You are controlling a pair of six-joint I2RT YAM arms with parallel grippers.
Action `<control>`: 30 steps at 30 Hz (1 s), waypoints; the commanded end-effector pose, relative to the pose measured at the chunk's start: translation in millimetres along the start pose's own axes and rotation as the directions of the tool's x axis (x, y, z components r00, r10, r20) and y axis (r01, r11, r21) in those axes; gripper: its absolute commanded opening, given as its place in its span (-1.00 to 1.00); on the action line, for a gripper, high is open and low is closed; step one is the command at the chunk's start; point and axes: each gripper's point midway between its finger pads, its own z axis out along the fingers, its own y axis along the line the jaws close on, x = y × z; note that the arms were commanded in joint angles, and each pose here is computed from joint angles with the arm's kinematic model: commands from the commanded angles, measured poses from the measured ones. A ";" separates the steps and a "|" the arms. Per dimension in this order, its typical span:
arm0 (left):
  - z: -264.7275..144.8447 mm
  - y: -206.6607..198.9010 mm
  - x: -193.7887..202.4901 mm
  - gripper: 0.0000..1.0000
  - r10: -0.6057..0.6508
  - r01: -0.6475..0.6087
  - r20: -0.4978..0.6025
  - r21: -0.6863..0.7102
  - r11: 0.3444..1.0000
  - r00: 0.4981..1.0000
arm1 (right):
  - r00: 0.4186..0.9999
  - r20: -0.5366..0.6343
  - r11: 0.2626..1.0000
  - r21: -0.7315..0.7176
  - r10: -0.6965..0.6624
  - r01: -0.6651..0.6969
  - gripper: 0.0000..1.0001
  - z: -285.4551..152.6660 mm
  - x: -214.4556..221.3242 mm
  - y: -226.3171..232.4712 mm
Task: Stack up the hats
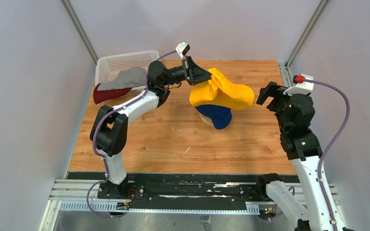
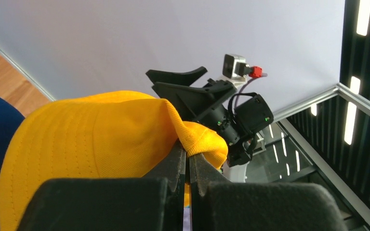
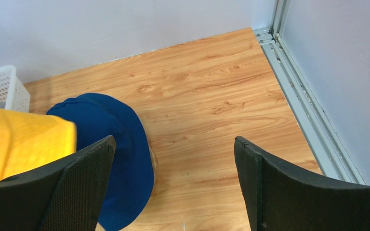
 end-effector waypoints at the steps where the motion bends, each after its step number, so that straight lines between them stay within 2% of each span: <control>1: 8.9 -0.5 -13.4 -1.00 0.040 -0.040 0.025 0.007 0.999 0.999 | 0.999 0.049 0.999 -0.045 -0.011 0.014 0.83 -12.4 -14.4 2.1; 12: -1.8 12.0 -49.7 -1.00 0.012 -0.010 0.116 -0.011 1.000 0.993 | 1.000 0.005 0.949 -0.315 0.014 -0.012 0.81 -30.3 -0.5 46.2; 24: -13.6 24.5 -59.4 -1.00 -0.039 0.036 0.141 0.031 0.999 0.989 | 0.977 -0.127 0.813 -0.543 0.169 -0.211 0.77 -13.0 19.6 82.3; 30: -18.1 31.5 -60.5 -1.00 -0.043 0.040 0.146 0.022 0.999 0.988 | 0.960 -0.184 0.755 -0.593 0.210 -0.279 0.75 2.8 29.7 87.7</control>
